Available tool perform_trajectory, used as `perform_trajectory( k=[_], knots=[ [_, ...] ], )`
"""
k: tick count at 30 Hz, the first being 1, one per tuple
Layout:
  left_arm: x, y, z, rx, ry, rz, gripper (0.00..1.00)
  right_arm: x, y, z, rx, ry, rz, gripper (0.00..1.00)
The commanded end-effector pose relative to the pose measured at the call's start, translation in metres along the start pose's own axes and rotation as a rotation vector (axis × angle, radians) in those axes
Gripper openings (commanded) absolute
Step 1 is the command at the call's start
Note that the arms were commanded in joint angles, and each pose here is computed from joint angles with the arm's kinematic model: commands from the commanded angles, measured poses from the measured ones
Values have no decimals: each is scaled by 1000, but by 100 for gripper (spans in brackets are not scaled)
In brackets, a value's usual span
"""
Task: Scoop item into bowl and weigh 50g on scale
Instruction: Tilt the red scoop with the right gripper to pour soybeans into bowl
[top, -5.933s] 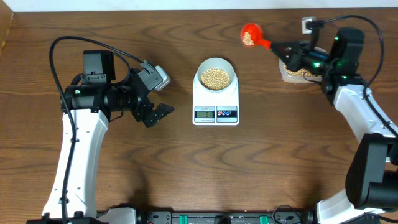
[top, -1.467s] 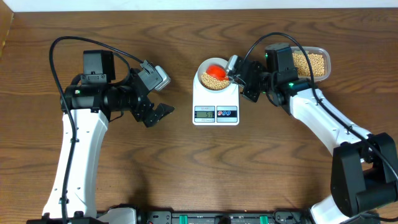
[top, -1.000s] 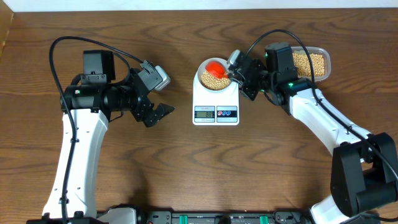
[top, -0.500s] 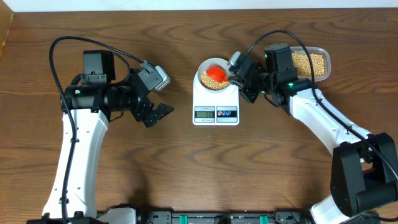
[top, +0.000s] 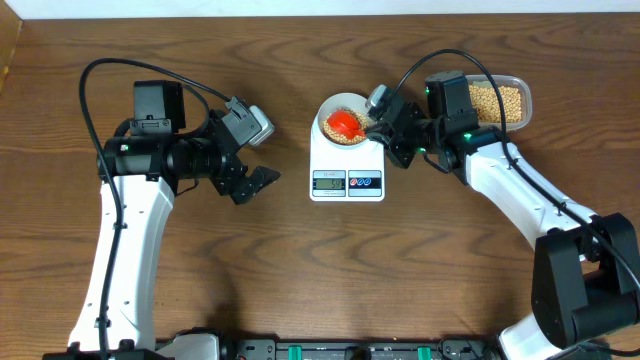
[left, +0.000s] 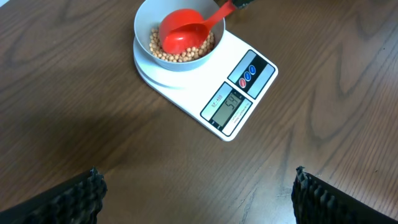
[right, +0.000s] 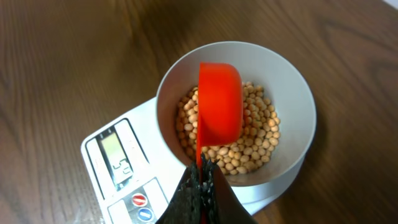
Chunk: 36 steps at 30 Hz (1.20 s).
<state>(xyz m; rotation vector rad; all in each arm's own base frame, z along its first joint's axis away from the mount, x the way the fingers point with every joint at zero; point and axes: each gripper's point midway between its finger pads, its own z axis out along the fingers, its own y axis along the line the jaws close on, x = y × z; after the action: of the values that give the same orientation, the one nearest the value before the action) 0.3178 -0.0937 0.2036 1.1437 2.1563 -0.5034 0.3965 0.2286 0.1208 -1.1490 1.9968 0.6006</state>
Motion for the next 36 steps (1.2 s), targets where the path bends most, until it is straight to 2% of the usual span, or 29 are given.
perform_trajectory(
  k=[1, 7, 13, 20, 25, 36],
  knots=[
    [-8, 0, -6, -9, -20, 32, 98, 0, 12, 4, -51, 0, 34, 1],
    [-8, 0, -6, -9, -20, 32, 98, -4, 15, 4, -73, -18, 101, 1],
    [-8, 0, -6, -9, -20, 32, 98, -14, 8, 1, -69, -60, 256, 1],
    [-8, 0, -6, -9, -20, 32, 98, -25, 8, -9, -157, -125, 423, 1],
    [-8, 0, -6, -9, -20, 32, 98, -24, 0, -13, -140, -135, 418, 1],
    [-8, 0, -6, -9, -20, 32, 98, -22, -6, -13, -95, -138, 219, 1]
  ],
)
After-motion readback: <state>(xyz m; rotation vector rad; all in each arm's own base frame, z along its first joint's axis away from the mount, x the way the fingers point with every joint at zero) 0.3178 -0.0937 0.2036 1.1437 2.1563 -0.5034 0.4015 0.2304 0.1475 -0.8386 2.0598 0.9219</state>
